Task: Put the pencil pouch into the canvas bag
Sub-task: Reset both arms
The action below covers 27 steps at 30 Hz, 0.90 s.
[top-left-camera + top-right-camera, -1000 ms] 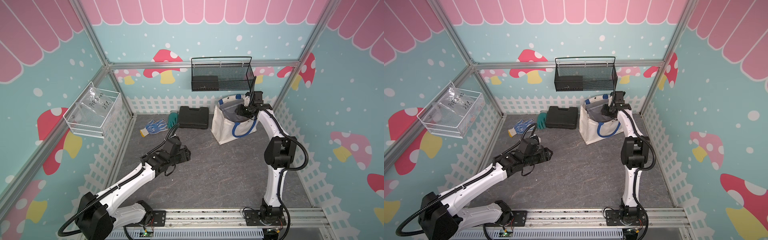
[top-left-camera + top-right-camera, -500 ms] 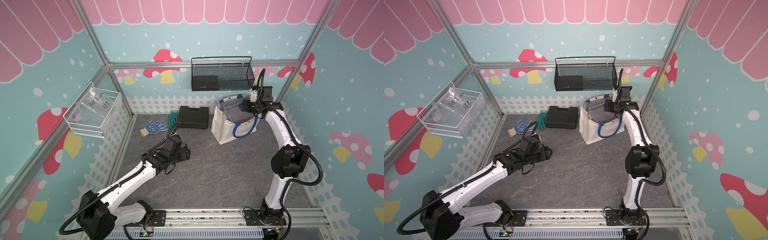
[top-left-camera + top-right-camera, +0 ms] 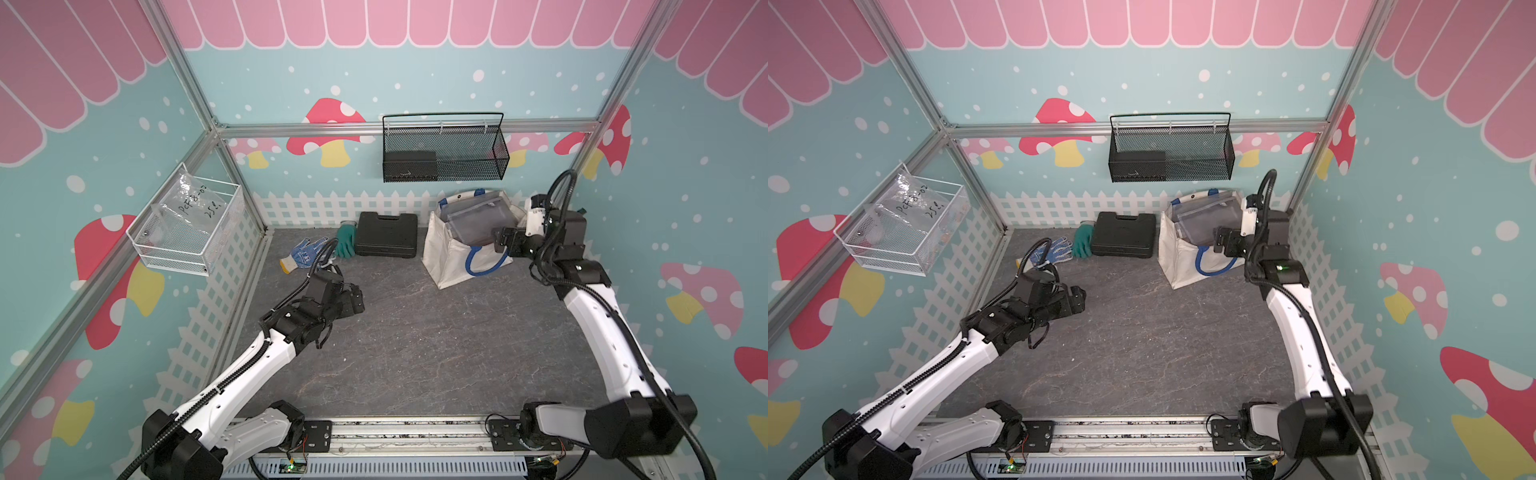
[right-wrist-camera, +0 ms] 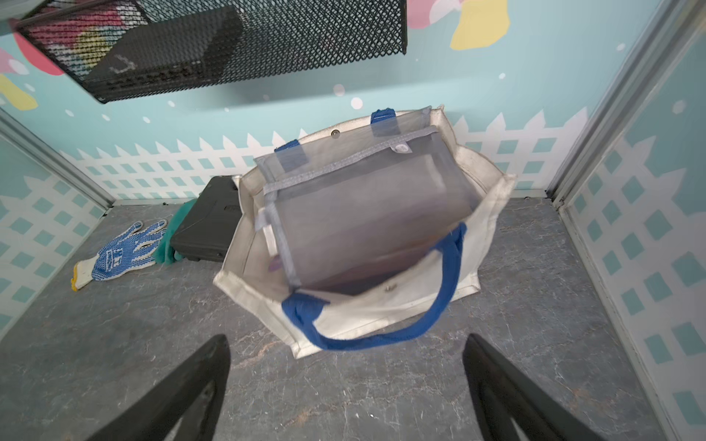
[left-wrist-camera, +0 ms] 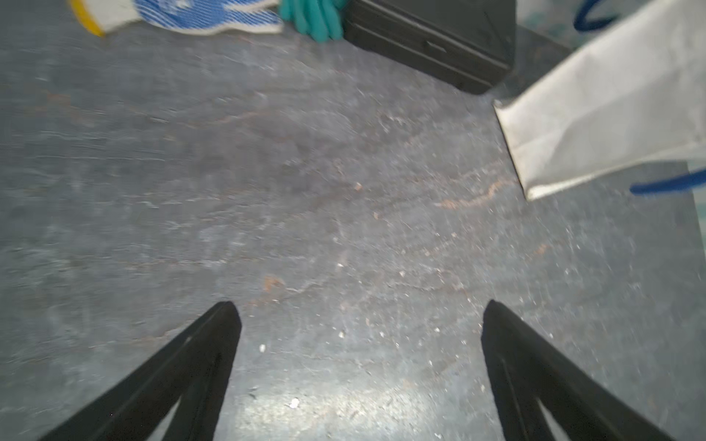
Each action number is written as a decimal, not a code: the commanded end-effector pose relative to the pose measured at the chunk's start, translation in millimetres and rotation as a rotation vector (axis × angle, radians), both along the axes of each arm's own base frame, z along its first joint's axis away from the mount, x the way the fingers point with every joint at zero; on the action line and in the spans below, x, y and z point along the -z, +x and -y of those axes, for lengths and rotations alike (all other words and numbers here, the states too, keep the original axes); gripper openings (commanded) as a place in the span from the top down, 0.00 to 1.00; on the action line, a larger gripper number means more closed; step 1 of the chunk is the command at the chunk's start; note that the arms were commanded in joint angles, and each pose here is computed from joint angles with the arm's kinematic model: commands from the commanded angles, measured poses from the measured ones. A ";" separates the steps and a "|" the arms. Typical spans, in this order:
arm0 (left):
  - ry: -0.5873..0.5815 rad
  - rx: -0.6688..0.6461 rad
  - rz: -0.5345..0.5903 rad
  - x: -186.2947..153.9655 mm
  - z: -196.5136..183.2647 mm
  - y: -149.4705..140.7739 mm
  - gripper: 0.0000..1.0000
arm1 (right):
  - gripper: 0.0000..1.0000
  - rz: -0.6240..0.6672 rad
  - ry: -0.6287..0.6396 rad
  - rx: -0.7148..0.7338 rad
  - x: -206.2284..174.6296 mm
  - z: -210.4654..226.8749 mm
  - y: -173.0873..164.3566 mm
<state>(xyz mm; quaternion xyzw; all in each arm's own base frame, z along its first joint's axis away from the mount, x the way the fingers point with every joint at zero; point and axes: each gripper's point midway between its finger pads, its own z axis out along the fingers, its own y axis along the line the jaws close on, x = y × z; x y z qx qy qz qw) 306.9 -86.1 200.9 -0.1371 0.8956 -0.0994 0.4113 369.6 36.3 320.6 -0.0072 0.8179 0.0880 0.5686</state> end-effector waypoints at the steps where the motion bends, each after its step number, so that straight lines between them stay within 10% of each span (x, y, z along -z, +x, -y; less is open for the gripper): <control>1: 0.095 -0.161 0.039 12.5 -46.8 2.4 0.01 | 0.03 0.046 -0.050 0.182 48.9 35.9 -12.3; 5: 0.181 -0.253 0.109 15.1 -76.4 11.6 0.01 | 0.03 0.051 -0.025 0.318 112.7 64.1 -25.0; 11: 0.345 -0.245 0.287 11.2 -88.5 30.5 0.01 | 0.03 0.324 -0.134 0.137 137.9 40.5 -30.2; 27: 0.506 -0.174 0.422 57.7 -94.8 81.3 0.01 | 0.02 0.268 -0.280 0.178 187.3 54.1 2.0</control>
